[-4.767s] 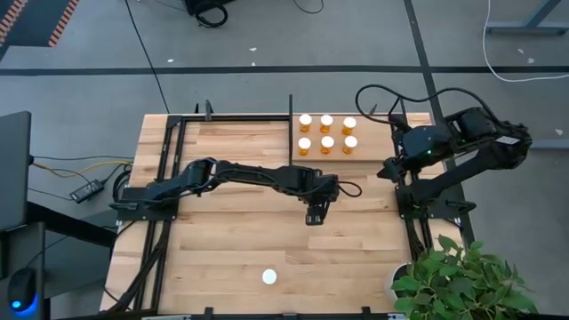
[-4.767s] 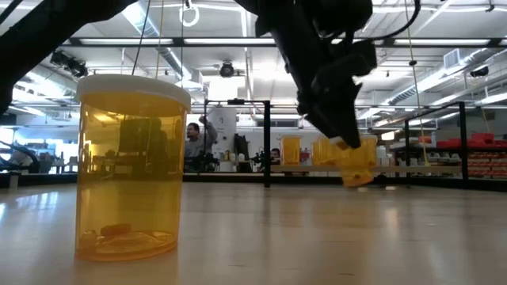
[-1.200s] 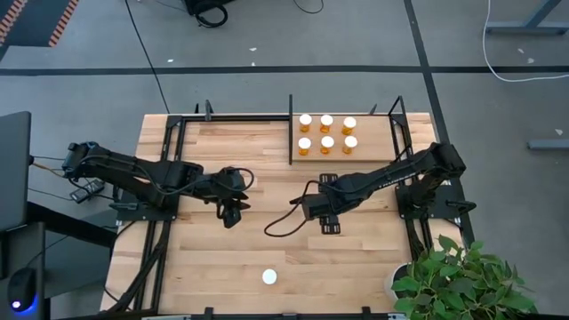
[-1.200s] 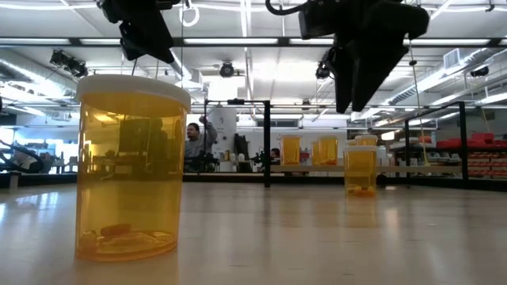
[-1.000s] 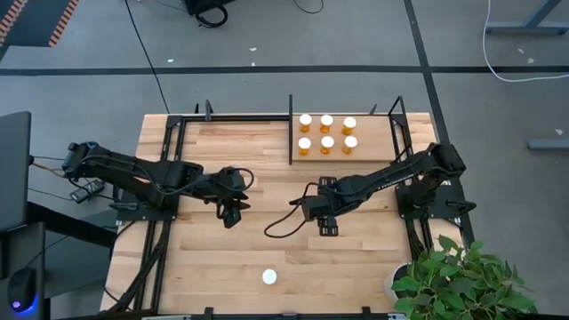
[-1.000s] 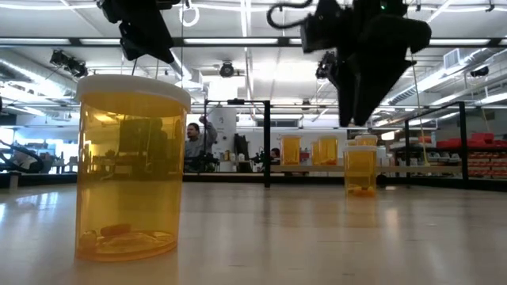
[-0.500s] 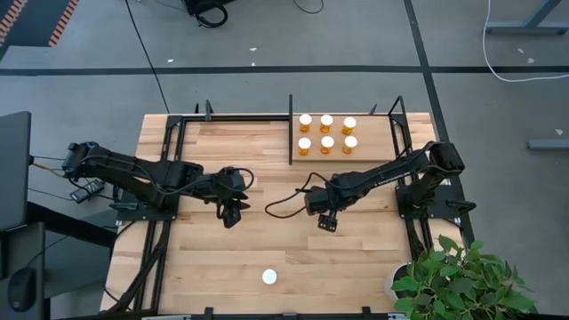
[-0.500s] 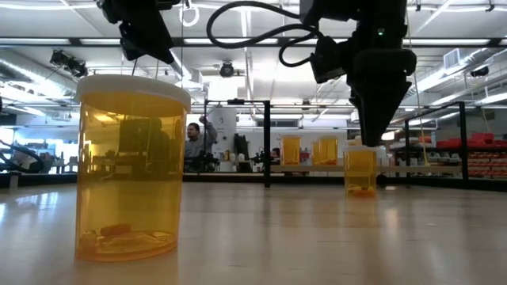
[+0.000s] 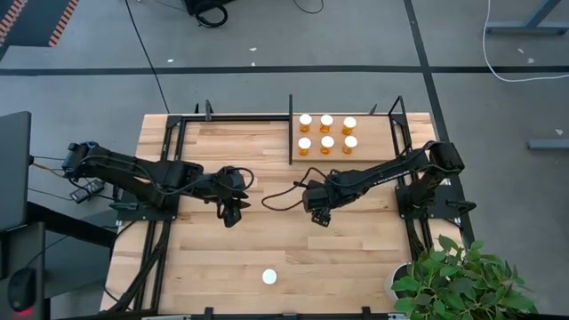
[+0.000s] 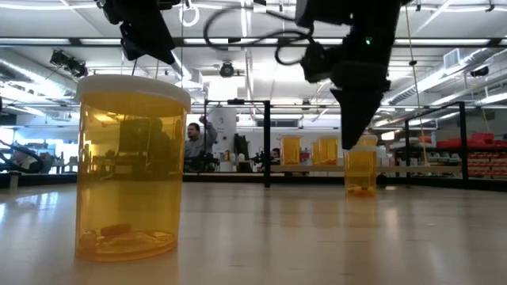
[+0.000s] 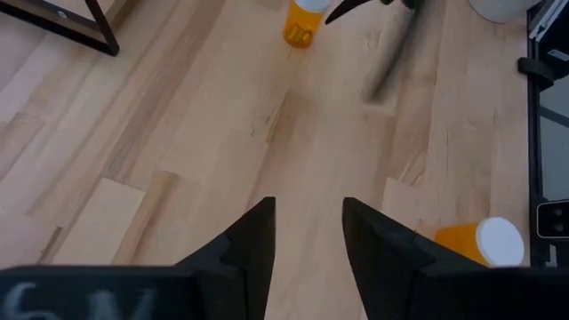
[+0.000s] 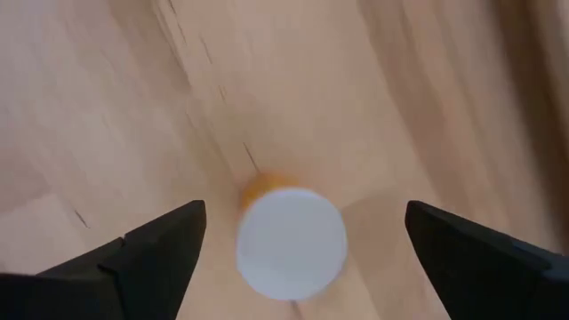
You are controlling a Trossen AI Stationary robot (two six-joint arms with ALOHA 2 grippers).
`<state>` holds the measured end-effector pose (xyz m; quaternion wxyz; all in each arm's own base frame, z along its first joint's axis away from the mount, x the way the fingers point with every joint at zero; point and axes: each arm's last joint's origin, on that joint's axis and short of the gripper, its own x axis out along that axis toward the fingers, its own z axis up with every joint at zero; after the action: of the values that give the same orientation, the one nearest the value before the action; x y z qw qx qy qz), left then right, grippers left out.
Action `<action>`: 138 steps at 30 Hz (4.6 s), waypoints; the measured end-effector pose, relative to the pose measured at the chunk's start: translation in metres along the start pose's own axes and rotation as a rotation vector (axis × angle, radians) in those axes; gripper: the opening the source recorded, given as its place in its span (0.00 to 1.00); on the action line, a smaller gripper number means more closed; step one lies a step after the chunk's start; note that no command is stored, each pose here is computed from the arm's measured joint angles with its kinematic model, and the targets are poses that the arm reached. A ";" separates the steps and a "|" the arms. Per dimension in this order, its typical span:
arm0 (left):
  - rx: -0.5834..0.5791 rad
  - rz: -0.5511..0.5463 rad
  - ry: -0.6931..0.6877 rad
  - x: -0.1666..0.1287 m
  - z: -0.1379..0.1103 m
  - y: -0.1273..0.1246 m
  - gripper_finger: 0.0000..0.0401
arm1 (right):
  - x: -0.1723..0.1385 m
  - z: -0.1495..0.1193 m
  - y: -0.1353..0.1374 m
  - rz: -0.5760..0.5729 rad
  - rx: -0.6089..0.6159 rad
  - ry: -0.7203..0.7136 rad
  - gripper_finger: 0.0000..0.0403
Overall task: Pick and place medicine bottles onto shelf by color
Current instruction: Put the orange pill bottle on the shelf
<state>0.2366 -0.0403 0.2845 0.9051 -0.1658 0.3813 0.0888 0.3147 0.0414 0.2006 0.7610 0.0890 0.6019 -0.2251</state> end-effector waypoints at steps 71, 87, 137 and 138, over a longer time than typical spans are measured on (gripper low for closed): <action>-0.007 0.000 0.000 0.000 0.000 0.000 0.31 | 0.004 0.005 -0.008 0.162 0.177 0.123 0.57; 0.001 0.000 0.001 0.000 0.000 0.000 0.31 | -0.054 0.050 -0.047 0.146 0.219 0.124 0.57; -0.044 0.080 -0.013 0.000 -0.001 0.003 0.28 | -0.128 0.050 -0.260 -0.135 0.664 -0.054 0.58; -0.041 0.084 -0.016 0.000 -0.001 0.003 0.28 | -0.128 0.051 -0.257 -0.129 0.656 -0.062 0.58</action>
<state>0.2347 -0.0376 0.2830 0.9000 -0.1672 0.3789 0.1359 0.2221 -0.1759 0.3709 0.6940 0.2842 0.4782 -0.4571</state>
